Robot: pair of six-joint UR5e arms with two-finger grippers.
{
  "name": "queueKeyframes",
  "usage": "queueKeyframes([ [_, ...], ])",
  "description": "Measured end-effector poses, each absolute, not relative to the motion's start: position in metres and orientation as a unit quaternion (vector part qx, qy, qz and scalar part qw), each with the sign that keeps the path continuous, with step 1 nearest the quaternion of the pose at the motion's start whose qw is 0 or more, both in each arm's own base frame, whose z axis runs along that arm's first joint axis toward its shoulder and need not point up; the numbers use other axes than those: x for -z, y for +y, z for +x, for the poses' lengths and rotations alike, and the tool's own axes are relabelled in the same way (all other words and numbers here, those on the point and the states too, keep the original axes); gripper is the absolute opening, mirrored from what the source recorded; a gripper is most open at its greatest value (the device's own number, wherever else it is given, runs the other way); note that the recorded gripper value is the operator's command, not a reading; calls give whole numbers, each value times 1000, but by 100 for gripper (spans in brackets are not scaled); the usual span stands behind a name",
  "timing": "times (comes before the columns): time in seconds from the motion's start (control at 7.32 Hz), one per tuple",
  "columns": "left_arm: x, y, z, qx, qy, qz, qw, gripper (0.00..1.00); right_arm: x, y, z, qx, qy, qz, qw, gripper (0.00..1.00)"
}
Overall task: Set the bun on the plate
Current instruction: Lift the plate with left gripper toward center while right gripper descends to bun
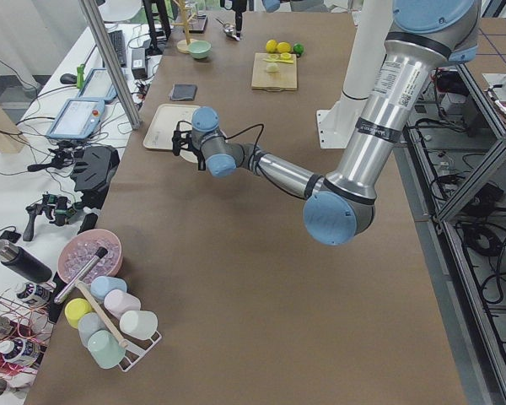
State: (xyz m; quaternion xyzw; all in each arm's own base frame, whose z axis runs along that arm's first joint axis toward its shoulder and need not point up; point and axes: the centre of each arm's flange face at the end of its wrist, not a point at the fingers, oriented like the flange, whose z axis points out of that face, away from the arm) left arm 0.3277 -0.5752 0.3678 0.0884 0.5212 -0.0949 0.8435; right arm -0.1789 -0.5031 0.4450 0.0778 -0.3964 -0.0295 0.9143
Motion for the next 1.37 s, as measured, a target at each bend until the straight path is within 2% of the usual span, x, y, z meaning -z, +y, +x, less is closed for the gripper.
queueKeyframes([
  [0.55,-278,-533,404,135,494,85,855,0,-429,-448,-273,39,-393,50,917,100],
  [0.82,-242,-515,431,148,486,84,857,0,-460,-412,-278,55,-406,58,910,100],
  [1.37,-231,-507,435,157,483,82,857,0,-488,-357,-298,64,-405,56,911,100],
])
